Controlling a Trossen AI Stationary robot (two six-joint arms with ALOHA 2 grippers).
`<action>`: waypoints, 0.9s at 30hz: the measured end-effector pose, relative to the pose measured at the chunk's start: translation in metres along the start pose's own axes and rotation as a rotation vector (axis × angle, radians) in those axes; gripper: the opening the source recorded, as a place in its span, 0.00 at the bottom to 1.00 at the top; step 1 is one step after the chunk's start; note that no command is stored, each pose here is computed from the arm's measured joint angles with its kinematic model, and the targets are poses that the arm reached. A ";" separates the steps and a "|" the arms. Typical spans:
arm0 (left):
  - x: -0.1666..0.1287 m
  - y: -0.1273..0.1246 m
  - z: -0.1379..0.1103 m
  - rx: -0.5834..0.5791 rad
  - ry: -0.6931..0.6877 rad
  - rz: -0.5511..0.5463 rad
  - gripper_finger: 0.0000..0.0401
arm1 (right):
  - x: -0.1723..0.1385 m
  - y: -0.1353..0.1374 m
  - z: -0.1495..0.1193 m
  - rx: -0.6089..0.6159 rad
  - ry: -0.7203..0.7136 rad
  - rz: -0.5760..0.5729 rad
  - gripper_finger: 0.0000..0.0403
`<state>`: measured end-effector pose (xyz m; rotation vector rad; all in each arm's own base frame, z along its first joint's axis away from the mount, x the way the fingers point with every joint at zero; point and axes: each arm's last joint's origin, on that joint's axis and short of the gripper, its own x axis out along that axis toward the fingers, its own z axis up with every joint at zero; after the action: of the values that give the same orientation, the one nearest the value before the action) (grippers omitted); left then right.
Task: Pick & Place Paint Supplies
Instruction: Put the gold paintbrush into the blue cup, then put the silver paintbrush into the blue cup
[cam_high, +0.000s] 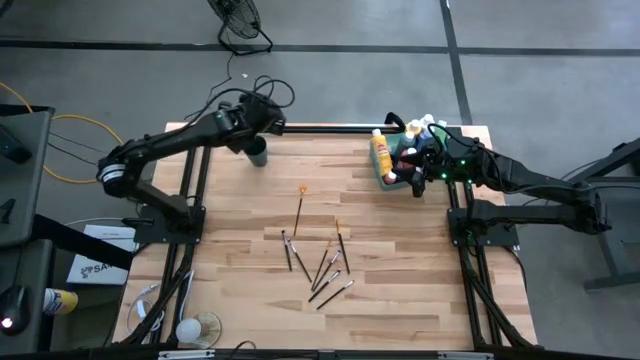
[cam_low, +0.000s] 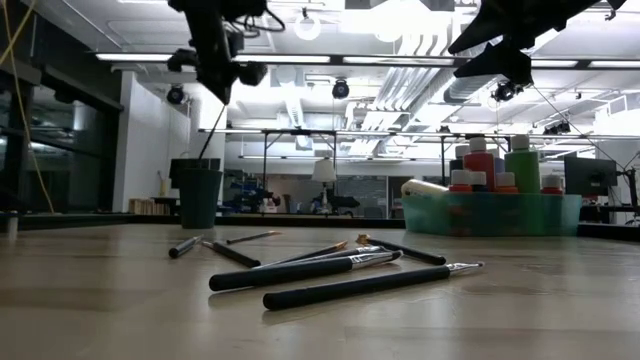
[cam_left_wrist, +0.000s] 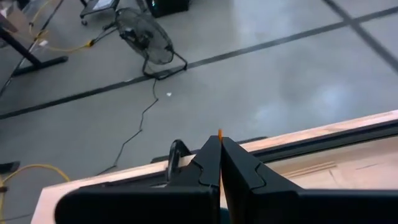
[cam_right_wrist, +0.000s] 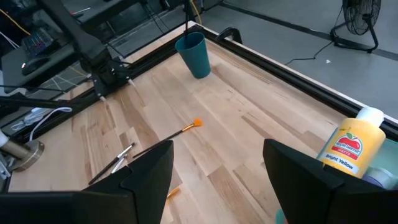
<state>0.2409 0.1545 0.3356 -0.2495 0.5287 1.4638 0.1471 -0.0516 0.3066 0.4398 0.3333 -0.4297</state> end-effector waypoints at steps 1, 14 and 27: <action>0.004 -0.003 -0.002 0.008 0.010 0.003 0.00 | 0.000 0.000 0.000 0.000 0.000 0.000 0.60; 0.010 -0.010 -0.010 0.004 0.065 -0.008 0.02 | 0.000 0.000 0.000 0.000 0.000 0.000 0.60; 0.009 -0.006 -0.018 0.046 0.147 -0.006 0.21 | 0.000 0.000 0.000 0.000 0.000 0.000 0.60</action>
<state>0.2439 0.1537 0.3146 -0.3238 0.6793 1.4328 0.1470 -0.0515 0.3066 0.4400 0.3335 -0.4294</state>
